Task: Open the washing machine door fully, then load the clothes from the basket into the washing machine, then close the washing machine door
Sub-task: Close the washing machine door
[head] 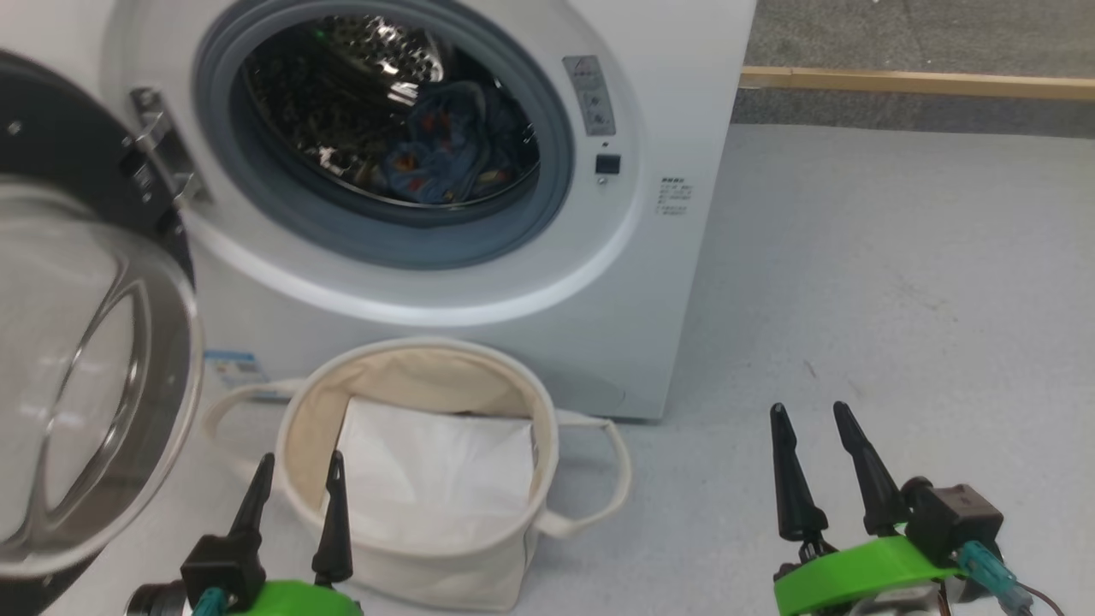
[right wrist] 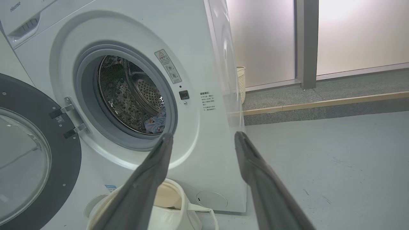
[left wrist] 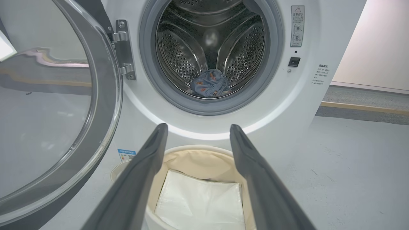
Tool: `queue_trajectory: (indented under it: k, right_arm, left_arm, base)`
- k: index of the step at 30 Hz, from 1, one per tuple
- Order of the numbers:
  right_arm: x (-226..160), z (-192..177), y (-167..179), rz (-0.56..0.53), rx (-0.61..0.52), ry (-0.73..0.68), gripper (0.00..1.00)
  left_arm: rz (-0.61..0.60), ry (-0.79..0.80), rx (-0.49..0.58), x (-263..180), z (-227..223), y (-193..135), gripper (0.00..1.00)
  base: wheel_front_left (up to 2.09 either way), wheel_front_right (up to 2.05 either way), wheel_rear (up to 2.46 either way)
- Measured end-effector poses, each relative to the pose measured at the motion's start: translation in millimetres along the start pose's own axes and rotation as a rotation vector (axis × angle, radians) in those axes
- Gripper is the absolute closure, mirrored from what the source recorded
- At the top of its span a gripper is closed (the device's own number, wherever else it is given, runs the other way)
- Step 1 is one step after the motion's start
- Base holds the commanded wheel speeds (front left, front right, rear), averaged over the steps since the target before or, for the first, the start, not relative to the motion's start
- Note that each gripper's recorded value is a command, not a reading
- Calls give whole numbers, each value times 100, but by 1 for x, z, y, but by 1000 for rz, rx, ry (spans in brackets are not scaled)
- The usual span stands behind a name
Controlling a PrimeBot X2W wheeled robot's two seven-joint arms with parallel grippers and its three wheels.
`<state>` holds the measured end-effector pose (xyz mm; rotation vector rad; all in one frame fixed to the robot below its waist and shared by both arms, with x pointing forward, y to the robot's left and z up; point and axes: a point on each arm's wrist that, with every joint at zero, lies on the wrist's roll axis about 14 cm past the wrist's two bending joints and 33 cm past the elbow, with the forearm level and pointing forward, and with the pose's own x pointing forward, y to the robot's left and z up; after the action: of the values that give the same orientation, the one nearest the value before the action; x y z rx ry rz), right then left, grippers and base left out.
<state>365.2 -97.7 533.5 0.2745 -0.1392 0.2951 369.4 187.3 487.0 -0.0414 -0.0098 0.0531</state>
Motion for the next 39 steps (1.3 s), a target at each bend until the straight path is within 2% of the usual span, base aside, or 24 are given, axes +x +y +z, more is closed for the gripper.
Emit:
queue_trajectory:
  k: [11, 18, 31, 39]
  right_arm:
    - [3, -7, 3, 13, 0, 19, 0]
    - [5, -9, 4, 17, 2, 25, 0]
    - [13, -10, 22, 77, 11, 26, 0]
    - [28, -19, 54, 180, 29, 44, 0]
  left_arm:
    - [9, 20, 5, -3, -6, 2, 0]
    - [-17, 19, 53, -3, -6, -4, 0]
    - [15, -31, 78, -6, 10, 5, 0]
    - [129, -50, 95, -25, 18, 41, 0]
  base:
    - [-241, 162, 79]
    - [-177, 150, 27]
    - [-42, 42, 0]
    - [0, 0, 0]
